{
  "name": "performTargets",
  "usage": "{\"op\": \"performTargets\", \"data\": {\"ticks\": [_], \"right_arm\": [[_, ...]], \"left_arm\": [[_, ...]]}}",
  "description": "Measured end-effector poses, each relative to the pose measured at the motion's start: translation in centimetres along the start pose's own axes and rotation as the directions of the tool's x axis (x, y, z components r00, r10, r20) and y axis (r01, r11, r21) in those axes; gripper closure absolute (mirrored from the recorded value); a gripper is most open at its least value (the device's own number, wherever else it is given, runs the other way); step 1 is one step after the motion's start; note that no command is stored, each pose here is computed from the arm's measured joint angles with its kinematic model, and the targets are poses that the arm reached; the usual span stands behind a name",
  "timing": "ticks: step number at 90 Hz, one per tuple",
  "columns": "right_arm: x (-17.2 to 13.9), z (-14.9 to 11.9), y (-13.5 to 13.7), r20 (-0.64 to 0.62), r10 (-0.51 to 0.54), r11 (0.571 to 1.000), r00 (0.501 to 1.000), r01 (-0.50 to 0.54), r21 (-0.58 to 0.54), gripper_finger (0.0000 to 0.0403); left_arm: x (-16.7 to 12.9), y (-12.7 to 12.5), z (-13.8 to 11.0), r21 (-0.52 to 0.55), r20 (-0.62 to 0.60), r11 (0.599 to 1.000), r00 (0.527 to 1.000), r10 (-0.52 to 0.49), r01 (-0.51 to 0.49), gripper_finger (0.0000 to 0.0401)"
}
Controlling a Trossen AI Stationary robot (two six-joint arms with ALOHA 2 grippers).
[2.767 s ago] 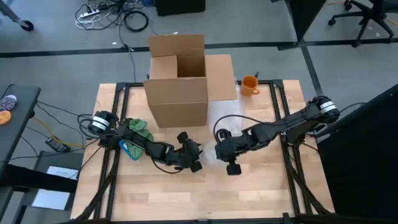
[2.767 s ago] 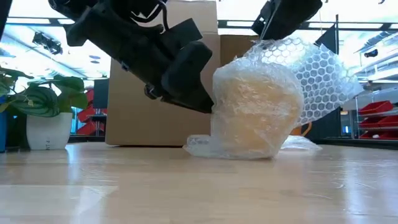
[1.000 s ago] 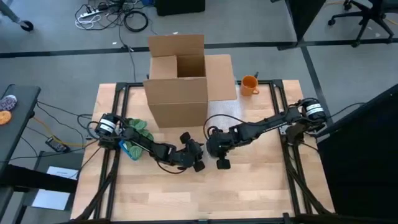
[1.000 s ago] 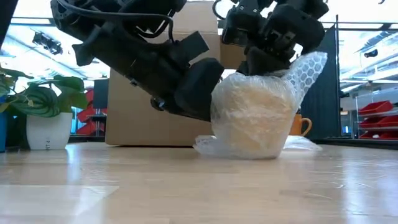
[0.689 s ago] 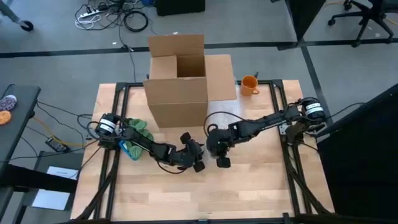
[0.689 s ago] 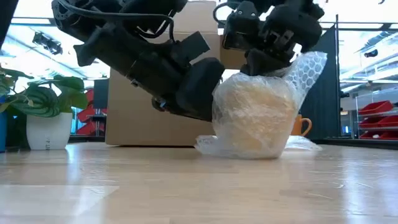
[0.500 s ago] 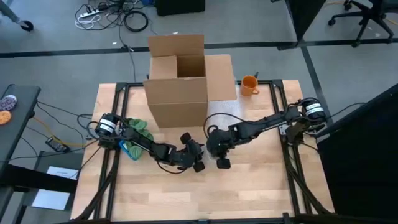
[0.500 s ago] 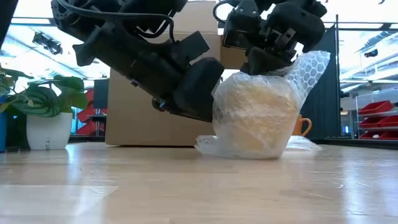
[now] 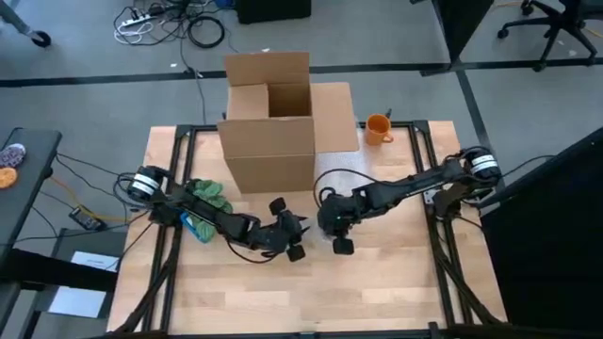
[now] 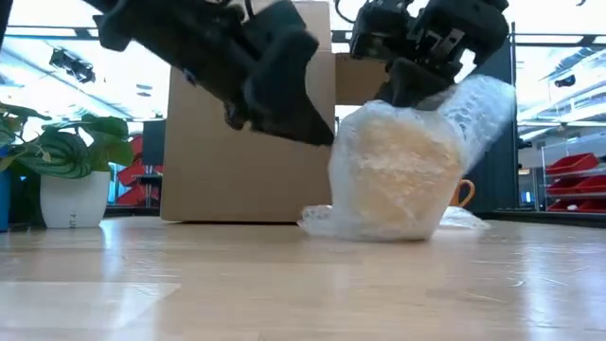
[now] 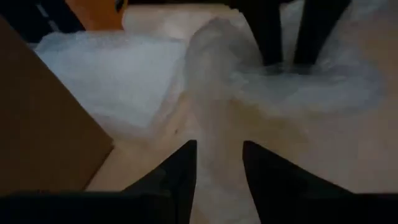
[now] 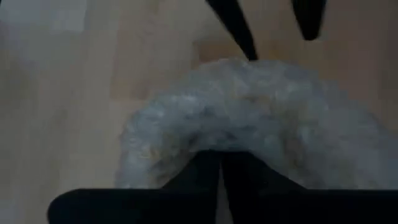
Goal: Wrap mug
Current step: Wrap the yellow mug with the bubble wrap
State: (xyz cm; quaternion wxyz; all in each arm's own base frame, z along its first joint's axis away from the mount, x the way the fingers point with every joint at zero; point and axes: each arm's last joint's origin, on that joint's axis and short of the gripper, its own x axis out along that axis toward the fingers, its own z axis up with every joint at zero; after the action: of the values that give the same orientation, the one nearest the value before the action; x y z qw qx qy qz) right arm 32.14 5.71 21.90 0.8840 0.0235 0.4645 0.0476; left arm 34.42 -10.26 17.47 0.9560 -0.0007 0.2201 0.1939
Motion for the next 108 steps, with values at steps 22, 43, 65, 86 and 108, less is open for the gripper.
{"op": "performTargets", "data": {"ticks": [22,43,65,86,108], "right_arm": [[-1.9,0.2,0.2,0.04,-0.01,1.0,0.999,0.01,0.02,0.0402],[-1.6,-0.3,0.0,-0.023,-0.067,0.997,0.998,0.067,0.024,0.0402],[1.8,-0.4,0.0,-0.042,-0.069,0.997,0.997,0.071,0.039,0.0403],[3.7,-1.0,-0.1,-0.103,-0.076,0.996,0.992,0.08,0.028,0.0403],[0.5,-0.4,0.0,-0.033,-0.096,0.995,0.995,0.096,-0.008,0.0391]], "left_arm": [[0.5,-0.4,-0.7,0.004,-0.005,1.0,1.0,0.003,-0.003,0.0284],[0.6,-0.4,-0.8,0.003,-0.004,1.0,1.0,0.006,-0.006,0.0284],[0.7,-0.4,-0.7,-0.012,0.012,1.0,1.0,0.005,-0.005,0.0284],[0.7,-0.4,-0.7,-0.011,0.012,1.0,1.0,0.007,-0.007,0.0284],[0.7,-0.4,-0.7,-0.01,0.009,1.0,1.0,0.006,-0.006,0.0284]]}}
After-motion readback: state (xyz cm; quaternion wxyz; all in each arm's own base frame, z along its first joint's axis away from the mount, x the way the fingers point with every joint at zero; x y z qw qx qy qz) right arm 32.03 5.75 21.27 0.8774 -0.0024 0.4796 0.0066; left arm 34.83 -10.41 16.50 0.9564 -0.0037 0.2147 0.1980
